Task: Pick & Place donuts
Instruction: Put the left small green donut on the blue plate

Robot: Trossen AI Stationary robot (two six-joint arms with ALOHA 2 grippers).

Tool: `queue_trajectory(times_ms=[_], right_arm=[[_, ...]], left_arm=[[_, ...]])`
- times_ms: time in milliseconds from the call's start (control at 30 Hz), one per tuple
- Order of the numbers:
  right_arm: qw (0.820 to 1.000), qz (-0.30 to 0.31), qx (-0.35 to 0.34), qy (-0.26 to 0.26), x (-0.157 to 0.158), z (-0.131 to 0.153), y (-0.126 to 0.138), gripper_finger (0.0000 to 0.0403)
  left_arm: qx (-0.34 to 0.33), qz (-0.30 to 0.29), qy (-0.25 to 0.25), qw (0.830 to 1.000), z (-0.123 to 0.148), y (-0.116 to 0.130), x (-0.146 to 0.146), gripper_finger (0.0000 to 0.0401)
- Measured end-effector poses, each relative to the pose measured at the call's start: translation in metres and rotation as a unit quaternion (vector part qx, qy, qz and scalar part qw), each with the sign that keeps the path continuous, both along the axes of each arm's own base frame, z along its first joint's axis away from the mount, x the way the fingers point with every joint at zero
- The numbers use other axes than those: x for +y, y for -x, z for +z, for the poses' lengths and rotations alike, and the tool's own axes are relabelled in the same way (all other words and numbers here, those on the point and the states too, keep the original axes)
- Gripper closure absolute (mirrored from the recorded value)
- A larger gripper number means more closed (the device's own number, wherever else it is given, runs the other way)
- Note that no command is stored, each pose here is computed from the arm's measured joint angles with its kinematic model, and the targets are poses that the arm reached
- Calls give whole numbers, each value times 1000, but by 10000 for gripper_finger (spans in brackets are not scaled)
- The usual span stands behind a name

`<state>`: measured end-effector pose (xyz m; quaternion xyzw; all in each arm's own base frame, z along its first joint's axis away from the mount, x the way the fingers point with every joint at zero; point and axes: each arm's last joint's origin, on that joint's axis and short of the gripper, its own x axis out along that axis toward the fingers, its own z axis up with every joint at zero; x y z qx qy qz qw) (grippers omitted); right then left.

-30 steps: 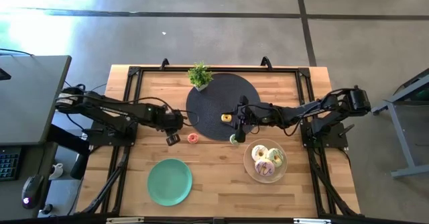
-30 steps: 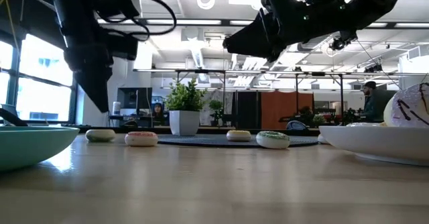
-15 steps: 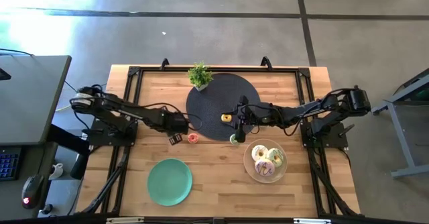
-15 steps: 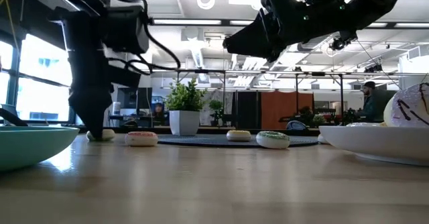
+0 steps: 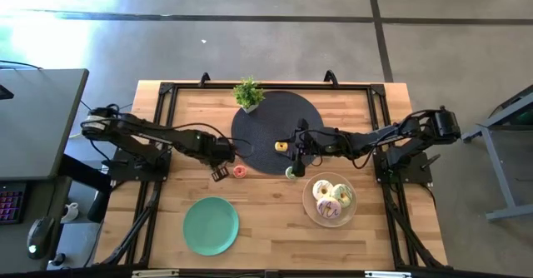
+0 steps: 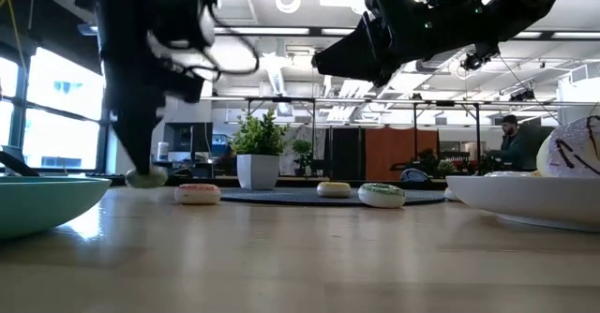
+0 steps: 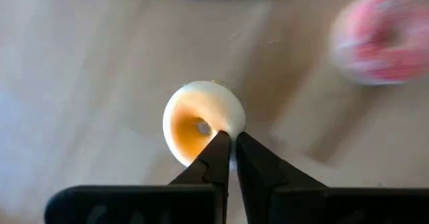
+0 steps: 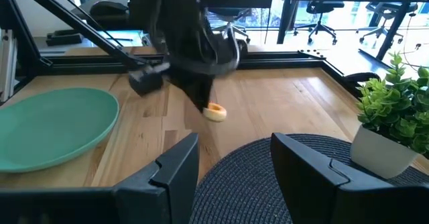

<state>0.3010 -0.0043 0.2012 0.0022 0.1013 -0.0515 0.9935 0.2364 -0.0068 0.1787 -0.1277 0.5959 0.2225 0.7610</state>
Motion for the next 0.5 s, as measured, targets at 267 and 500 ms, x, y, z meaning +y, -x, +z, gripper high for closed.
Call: queue_trajectory(times_ms=[267,500], right_arm=[[1000,2,8,11,0,-1,0,222],[1000,2,12,11,0,-2,0,222]], left_arm=[[-84,-190,183,961,46,8,-43,397],[-98,-295,291,905,55,27,-103,400]])
